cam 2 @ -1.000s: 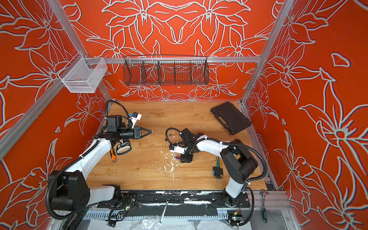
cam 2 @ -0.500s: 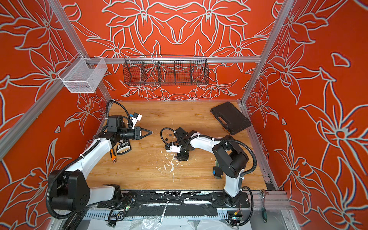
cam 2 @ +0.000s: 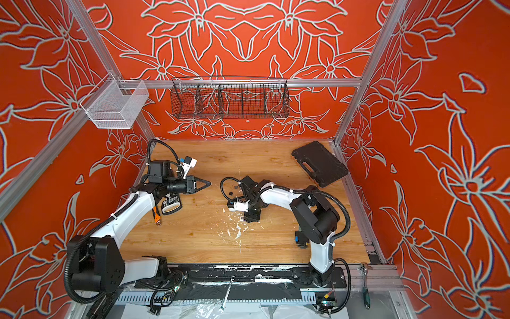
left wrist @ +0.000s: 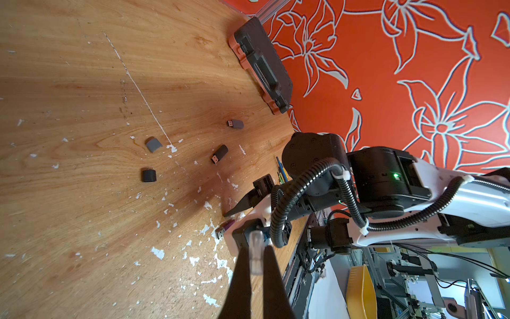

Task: Close the usb drive cover
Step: Pick up the USB drive from the center of the board.

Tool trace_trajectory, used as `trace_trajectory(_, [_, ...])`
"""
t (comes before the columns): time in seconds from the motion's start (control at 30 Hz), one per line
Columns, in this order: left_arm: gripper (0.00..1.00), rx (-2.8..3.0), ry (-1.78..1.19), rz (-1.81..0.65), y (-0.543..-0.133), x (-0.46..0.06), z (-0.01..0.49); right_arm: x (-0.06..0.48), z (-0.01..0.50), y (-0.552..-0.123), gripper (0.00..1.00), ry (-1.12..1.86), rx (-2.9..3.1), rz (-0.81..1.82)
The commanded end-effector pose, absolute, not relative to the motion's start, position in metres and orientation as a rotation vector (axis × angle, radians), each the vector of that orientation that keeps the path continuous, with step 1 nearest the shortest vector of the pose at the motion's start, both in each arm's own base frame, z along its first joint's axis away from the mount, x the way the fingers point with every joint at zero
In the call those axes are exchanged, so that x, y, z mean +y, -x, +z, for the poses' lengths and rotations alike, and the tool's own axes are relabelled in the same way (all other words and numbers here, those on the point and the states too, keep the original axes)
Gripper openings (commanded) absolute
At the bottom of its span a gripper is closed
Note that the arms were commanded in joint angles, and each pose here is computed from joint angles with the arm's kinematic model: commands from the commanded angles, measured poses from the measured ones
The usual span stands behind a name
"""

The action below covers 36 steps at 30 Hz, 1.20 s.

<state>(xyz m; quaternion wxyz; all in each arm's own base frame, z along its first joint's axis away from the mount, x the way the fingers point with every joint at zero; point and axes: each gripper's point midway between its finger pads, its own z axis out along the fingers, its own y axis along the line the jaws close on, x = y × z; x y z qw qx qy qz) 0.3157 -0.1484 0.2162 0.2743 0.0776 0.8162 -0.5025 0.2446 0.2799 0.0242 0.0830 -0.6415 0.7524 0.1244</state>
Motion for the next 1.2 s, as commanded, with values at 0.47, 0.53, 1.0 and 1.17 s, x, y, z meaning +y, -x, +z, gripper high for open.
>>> trace_trajectory(0.47, [0.00, 2.221, -0.208, -1.452, -0.311, -0.157, 0.212, 0.288, 0.067, -0.252, 0.19, 1.870, 2.022, 0.424])
trace_trajectory(0.53, [0.00, 2.239, -0.233, -1.479, -0.307, -0.164, 0.210, 0.288, 0.085, -0.257, 0.19, 1.831, 1.967, 0.447])
trace_trajectory(1.0, [0.00, 2.316, -0.354, -1.669, -0.283, -0.209, 0.202, 0.296, 0.162, -0.269, 0.19, 1.761, 1.704, 0.471])
trace_trajectory(1.17, [0.00, 2.323, -0.378, -1.681, -0.281, -0.220, 0.200, 0.303, 0.173, -0.272, 0.19, 1.738, 1.663, 0.479])
